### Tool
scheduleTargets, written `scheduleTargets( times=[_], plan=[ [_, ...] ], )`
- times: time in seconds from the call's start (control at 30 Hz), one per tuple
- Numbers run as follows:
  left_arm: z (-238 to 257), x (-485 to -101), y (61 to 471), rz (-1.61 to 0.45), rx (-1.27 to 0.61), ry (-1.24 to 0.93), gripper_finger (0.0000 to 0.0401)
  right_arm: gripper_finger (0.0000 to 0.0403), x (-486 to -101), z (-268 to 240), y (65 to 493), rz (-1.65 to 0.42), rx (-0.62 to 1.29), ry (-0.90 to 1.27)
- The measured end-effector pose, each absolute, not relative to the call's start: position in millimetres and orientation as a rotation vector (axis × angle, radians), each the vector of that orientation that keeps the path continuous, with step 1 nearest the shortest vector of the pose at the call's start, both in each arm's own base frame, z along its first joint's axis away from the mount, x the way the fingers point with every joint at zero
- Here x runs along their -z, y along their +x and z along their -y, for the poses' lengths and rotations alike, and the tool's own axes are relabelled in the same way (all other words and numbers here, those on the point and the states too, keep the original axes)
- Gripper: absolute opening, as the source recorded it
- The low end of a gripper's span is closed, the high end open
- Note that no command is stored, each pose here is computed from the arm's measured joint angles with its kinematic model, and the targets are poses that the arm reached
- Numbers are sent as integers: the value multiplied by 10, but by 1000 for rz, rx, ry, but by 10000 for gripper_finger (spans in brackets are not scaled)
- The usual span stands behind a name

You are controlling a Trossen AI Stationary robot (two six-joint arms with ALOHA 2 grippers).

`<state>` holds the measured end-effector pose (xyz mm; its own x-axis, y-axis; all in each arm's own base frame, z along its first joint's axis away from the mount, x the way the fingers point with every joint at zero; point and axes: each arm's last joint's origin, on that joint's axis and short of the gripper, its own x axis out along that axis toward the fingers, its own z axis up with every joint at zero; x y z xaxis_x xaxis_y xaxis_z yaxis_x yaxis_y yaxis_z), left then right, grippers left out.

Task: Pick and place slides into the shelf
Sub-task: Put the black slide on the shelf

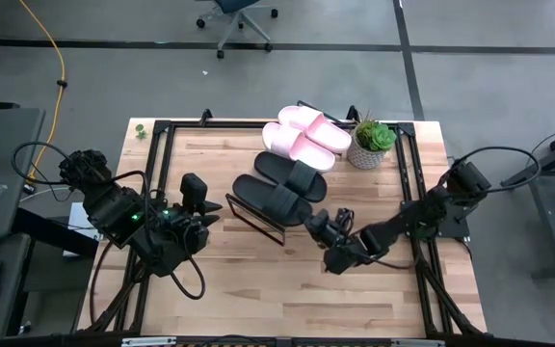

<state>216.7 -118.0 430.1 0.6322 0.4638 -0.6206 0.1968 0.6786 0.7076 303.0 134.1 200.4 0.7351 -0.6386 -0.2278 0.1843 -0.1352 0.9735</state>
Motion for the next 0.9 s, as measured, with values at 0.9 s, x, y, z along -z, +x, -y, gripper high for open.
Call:
scheduleTargets(
  times=[0.9],
  plan=[
    [1177,-4299,2162,-904,-174,843,117,57,-1985,-1289,3054,324,748,1550]
  ],
)
